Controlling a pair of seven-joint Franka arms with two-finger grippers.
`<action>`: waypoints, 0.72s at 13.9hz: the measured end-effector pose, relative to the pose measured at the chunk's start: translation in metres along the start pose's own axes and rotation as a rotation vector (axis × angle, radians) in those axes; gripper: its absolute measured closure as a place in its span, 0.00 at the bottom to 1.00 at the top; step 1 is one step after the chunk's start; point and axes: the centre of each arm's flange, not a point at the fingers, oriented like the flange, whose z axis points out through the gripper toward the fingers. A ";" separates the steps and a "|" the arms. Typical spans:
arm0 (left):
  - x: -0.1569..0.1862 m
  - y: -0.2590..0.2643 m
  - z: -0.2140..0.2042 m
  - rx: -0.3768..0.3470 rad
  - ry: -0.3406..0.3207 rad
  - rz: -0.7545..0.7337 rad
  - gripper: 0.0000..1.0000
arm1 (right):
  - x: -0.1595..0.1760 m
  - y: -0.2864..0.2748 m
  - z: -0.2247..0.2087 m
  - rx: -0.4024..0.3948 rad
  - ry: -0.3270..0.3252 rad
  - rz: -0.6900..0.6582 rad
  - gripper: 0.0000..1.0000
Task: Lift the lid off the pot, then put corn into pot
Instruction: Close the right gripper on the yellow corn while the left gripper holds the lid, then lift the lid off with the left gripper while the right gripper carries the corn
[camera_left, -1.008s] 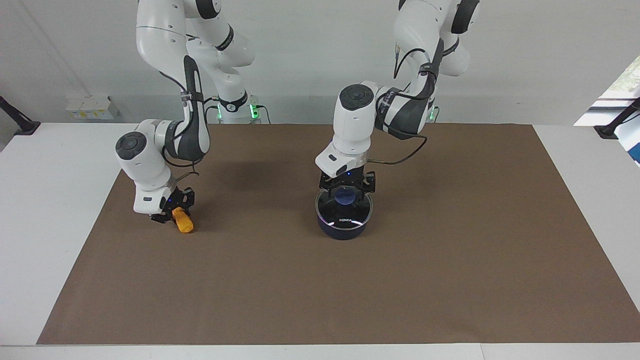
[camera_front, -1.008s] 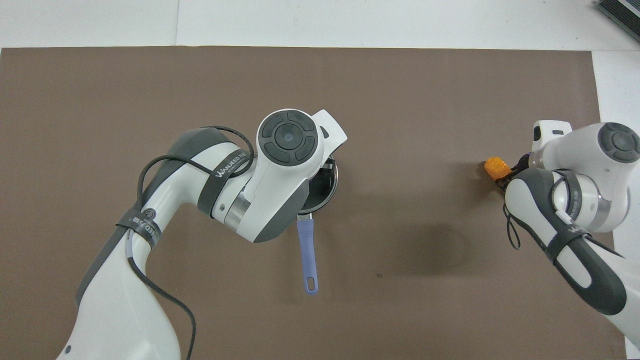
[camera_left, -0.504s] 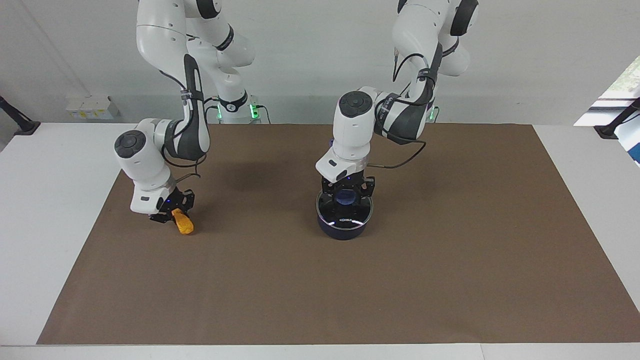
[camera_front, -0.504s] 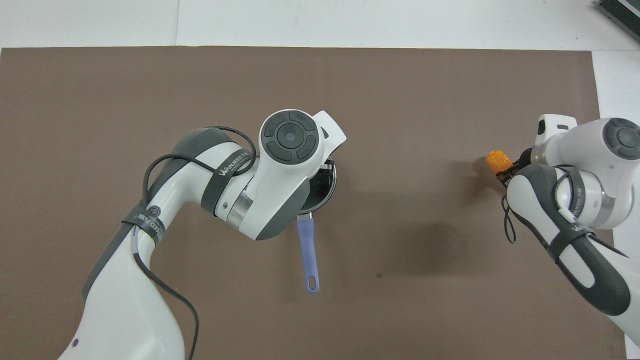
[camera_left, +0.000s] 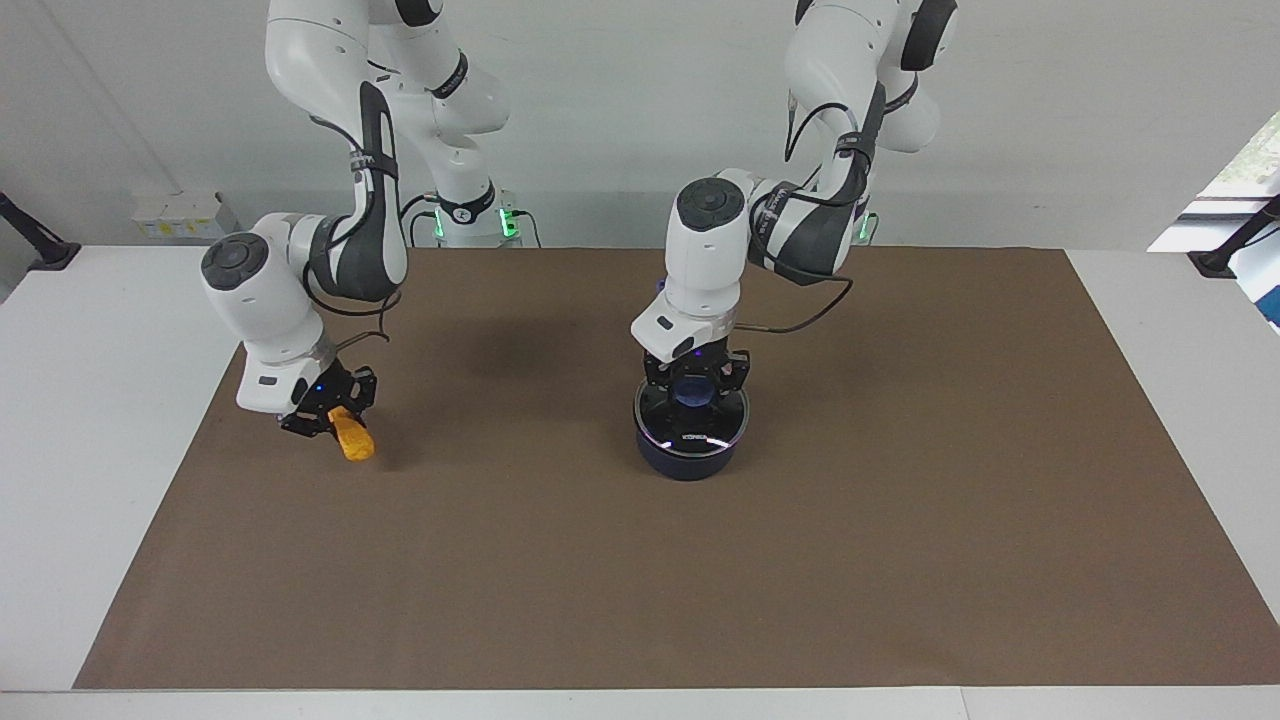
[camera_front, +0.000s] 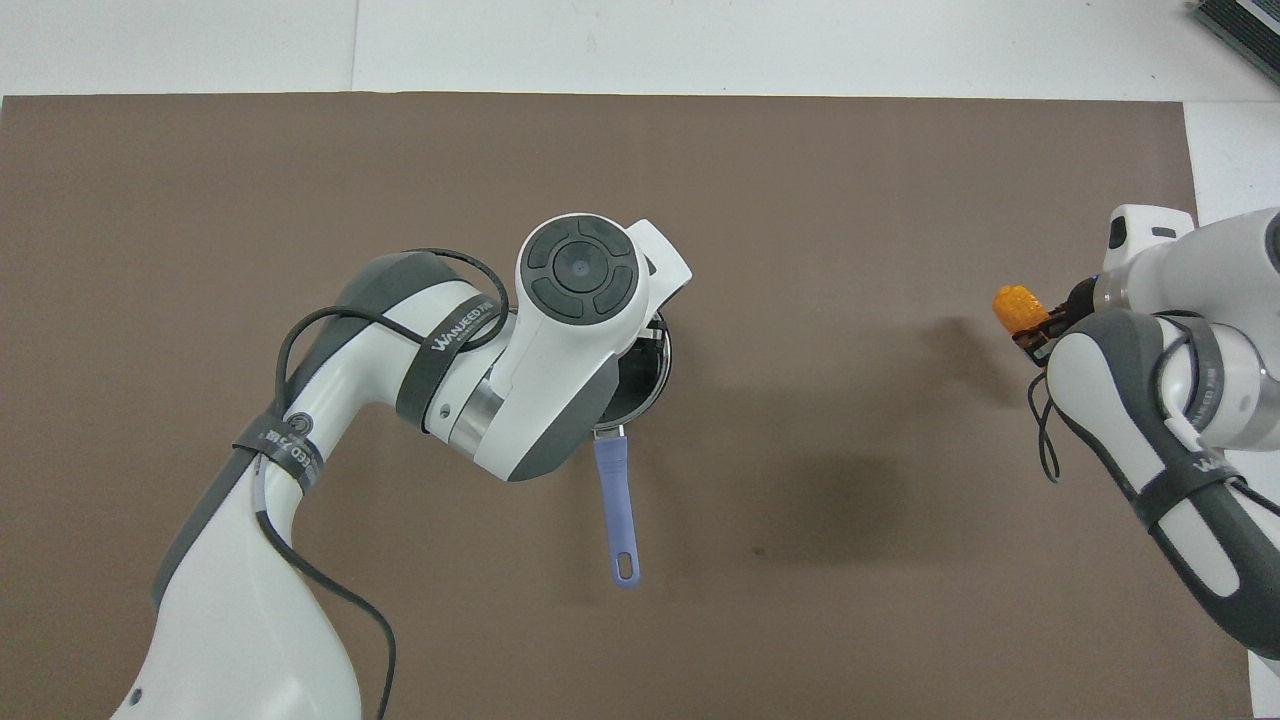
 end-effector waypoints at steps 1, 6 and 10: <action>0.001 -0.003 -0.011 0.000 0.004 -0.007 0.34 | 0.000 0.000 -0.015 0.005 -0.002 0.030 0.66; 0.016 -0.069 -0.068 -0.006 0.034 -0.104 0.34 | 0.004 -0.021 -0.114 0.022 -0.001 0.177 0.66; 0.032 -0.141 -0.082 -0.017 0.023 -0.126 0.34 | 0.058 -0.102 -0.143 0.024 0.005 0.281 0.66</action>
